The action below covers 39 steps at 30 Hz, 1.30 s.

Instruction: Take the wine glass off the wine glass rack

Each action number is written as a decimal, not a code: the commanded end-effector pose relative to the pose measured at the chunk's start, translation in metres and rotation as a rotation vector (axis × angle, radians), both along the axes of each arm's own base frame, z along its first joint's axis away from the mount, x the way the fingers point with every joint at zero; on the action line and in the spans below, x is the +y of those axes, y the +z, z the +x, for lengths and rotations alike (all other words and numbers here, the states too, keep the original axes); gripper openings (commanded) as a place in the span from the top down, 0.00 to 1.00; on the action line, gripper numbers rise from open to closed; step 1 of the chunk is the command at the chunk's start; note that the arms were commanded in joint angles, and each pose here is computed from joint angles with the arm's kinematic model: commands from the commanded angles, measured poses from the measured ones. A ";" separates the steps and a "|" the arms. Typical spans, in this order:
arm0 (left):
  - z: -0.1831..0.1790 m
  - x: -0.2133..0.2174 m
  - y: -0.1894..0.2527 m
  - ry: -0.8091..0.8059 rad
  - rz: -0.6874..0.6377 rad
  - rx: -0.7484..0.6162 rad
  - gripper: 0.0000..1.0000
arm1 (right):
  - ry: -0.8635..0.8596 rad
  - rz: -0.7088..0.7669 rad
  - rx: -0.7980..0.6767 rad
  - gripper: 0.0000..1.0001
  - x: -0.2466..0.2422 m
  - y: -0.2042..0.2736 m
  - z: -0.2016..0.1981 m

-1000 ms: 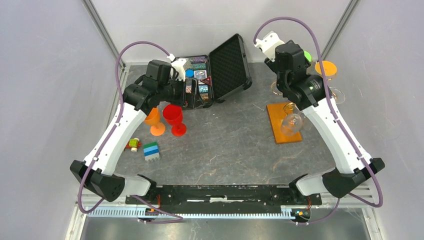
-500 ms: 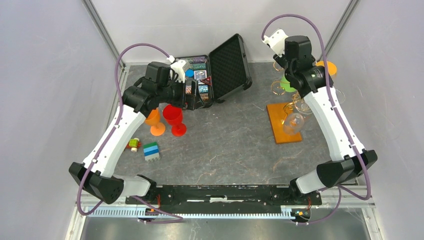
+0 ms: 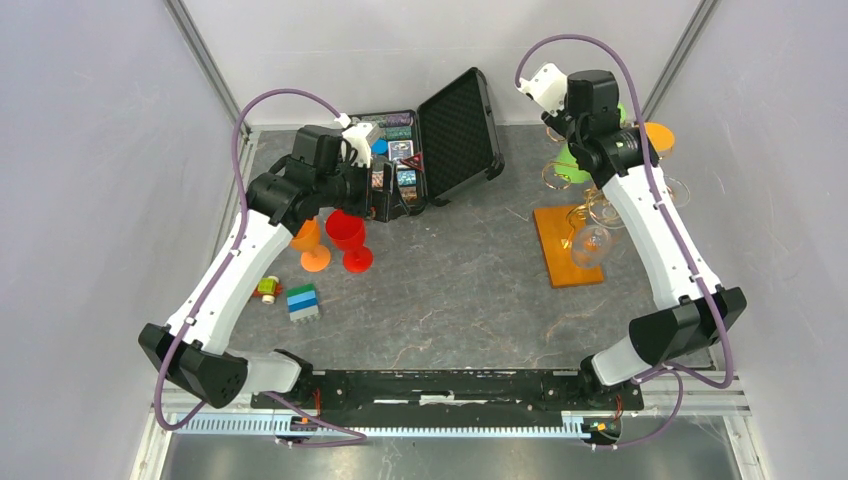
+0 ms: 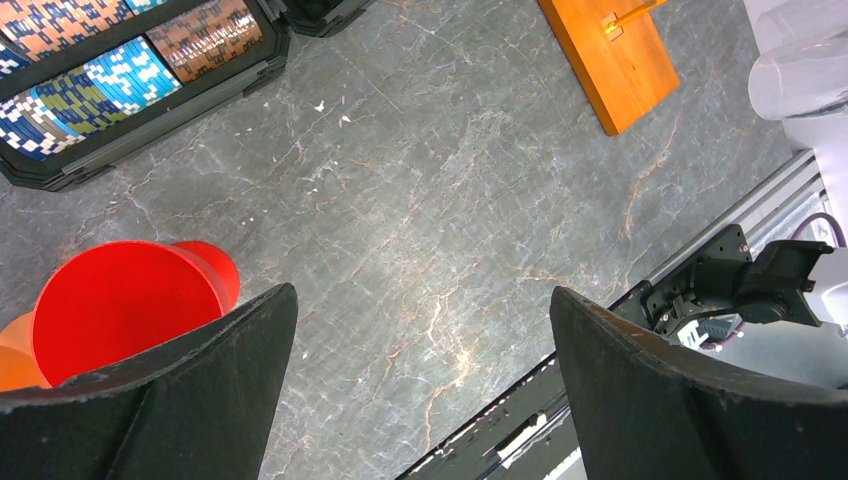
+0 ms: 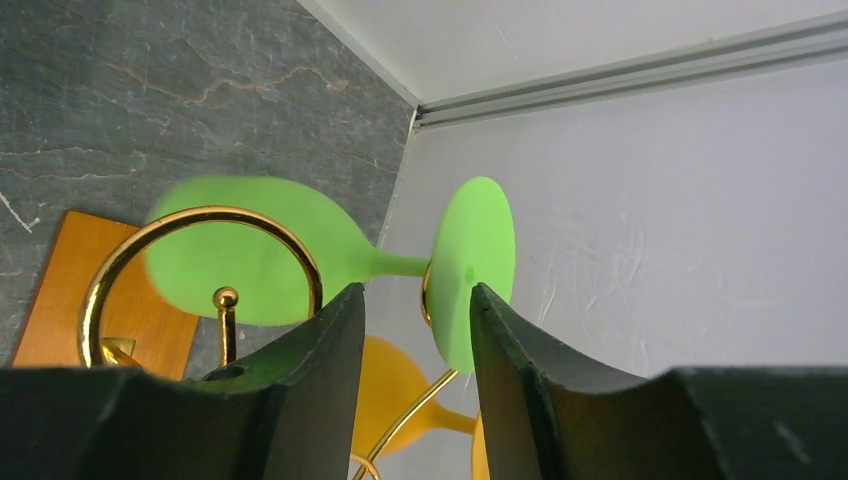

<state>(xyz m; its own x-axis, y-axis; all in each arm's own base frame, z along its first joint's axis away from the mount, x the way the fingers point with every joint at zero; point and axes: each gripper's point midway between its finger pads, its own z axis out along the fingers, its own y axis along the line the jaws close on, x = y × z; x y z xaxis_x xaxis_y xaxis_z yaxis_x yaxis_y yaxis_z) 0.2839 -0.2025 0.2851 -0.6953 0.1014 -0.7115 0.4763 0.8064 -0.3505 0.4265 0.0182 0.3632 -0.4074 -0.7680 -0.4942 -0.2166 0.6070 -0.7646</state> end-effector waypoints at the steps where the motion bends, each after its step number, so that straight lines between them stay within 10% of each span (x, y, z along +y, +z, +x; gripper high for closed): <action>1: 0.001 -0.004 0.009 -0.004 -0.040 -0.023 0.00 | 0.039 -0.003 -0.029 0.51 0.004 0.007 0.003; 18: 0.000 -0.002 0.007 0.000 -0.032 -0.023 0.00 | 0.067 -0.103 -0.027 0.56 -0.001 -0.004 0.005; 39: 0.000 -0.003 0.010 -0.001 -0.038 -0.028 0.00 | 0.037 -0.109 -0.084 0.99 -0.009 0.018 -0.005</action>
